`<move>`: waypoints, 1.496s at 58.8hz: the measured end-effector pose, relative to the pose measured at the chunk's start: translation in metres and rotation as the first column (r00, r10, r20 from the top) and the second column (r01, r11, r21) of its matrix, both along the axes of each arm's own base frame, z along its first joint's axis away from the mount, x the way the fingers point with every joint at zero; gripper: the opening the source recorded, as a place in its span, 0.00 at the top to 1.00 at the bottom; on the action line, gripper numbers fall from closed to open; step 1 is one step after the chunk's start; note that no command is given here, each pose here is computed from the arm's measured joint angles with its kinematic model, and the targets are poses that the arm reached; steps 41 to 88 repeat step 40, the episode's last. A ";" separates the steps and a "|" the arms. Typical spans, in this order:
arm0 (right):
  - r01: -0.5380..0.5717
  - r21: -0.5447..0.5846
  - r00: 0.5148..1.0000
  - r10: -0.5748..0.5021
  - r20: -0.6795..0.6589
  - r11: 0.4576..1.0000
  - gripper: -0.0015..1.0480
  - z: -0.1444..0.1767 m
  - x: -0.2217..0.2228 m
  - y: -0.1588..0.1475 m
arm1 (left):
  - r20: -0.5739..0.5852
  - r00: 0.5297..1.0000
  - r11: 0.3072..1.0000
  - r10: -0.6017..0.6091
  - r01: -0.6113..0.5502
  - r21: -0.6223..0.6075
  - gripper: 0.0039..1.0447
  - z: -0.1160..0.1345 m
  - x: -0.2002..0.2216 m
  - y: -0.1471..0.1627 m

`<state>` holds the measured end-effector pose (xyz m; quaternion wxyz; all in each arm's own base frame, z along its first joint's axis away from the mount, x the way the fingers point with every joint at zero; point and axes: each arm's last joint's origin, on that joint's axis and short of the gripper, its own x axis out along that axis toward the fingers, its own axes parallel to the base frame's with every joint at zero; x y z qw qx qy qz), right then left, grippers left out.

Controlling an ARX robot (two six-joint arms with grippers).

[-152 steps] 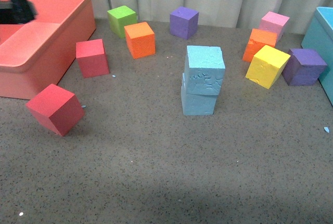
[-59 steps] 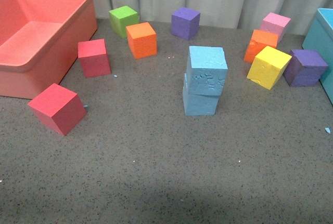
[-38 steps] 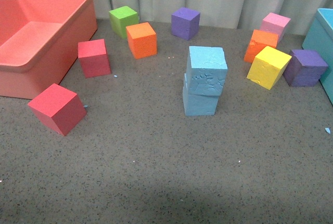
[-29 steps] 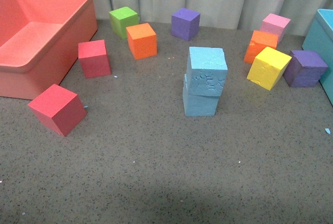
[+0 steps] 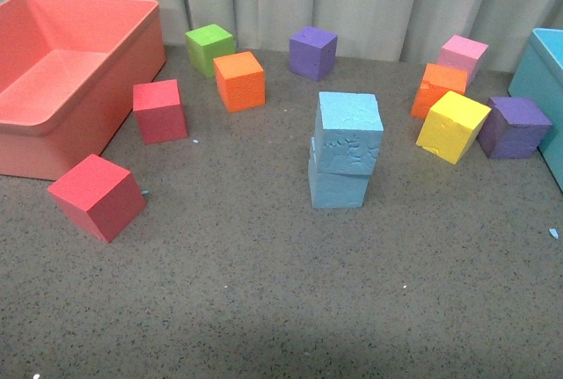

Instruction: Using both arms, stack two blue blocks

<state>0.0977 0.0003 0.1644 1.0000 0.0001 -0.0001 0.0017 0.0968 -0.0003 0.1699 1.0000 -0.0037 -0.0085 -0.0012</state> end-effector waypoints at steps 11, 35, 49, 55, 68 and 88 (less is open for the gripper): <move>0.000 0.000 1.000 0.000 0.000 1.000 0.09 0.000 0.000 0.000 | 0.000 1.000 1.000 0.000 0.000 0.003 0.06 0.000 0.000 0.000; 0.000 0.000 1.000 0.000 0.000 1.000 0.09 0.000 0.000 0.000 | 0.000 1.000 1.000 0.000 0.000 0.003 0.06 0.000 0.000 0.000; 0.000 0.000 1.000 0.000 0.000 1.000 0.09 0.000 0.000 0.000 | 0.000 1.000 1.000 0.000 0.000 0.003 0.06 0.000 0.000 0.000; 0.000 0.000 1.000 0.000 0.000 1.000 0.09 0.000 0.000 0.000 | 0.000 1.000 1.000 0.000 0.000 0.003 0.06 0.000 0.000 0.000; 0.000 0.000 1.000 0.000 0.000 1.000 0.09 0.000 0.000 0.000 | 0.000 1.000 1.000 0.000 0.000 0.003 0.06 0.000 0.000 0.000; 0.000 0.000 1.000 0.000 0.000 1.000 0.09 0.000 0.000 0.000 | 0.000 1.000 1.000 0.000 0.000 0.003 0.06 0.000 0.000 0.000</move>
